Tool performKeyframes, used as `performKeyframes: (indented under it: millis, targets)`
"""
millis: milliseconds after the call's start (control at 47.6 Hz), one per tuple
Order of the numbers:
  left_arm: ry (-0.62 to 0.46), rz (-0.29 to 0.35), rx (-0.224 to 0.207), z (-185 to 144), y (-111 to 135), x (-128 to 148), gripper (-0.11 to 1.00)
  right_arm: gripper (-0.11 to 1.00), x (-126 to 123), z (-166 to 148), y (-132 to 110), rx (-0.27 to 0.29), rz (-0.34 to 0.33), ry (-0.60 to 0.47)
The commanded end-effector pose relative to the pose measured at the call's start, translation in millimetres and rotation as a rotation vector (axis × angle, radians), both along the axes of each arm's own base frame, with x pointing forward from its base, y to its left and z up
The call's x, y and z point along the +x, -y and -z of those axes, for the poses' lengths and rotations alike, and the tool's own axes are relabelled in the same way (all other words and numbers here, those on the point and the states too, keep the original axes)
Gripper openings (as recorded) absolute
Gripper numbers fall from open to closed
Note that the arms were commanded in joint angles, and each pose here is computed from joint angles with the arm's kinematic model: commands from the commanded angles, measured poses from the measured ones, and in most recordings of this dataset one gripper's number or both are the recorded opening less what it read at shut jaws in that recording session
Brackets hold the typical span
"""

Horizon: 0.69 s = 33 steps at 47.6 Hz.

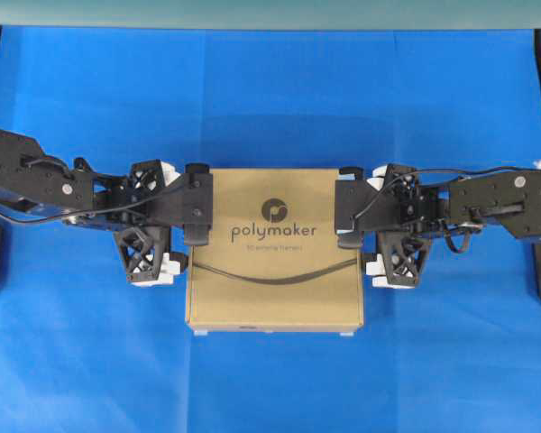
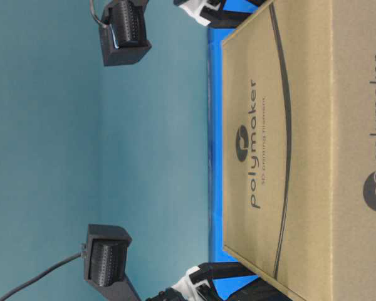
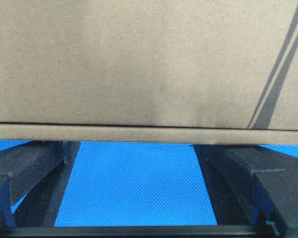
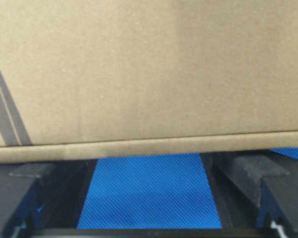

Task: Lift up the cardboard box by clamping it between your arms.
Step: 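Press both grippers against opposite sides of the polymaker box, then raise both arms together, lifting the clamped box off the table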

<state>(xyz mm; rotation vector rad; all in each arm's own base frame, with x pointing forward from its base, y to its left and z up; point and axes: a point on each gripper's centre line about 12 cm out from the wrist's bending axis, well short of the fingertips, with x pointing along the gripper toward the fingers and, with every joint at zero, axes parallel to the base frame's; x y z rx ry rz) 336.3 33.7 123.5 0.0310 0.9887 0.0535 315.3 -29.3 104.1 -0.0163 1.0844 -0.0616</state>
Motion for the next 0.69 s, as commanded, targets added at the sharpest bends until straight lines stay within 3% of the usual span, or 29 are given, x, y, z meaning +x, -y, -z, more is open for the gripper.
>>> performKeyframes:
  millis: [0, 378, 673]
  targets:
    - [0.035, -0.002, 0.004, -8, -1, 9, 0.87, 0.99, 8, -9, -1, -0.003, -0.005, 0.038]
    - [0.059, -0.004, 0.007, -20, -3, 17, 0.87, 0.99, 11, -18, -1, 0.007, 0.011, 0.041]
    - [0.097, -0.01, 0.014, -72, -6, 23, 0.87, 0.99, 20, -71, 1, 0.005, 0.026, 0.03]
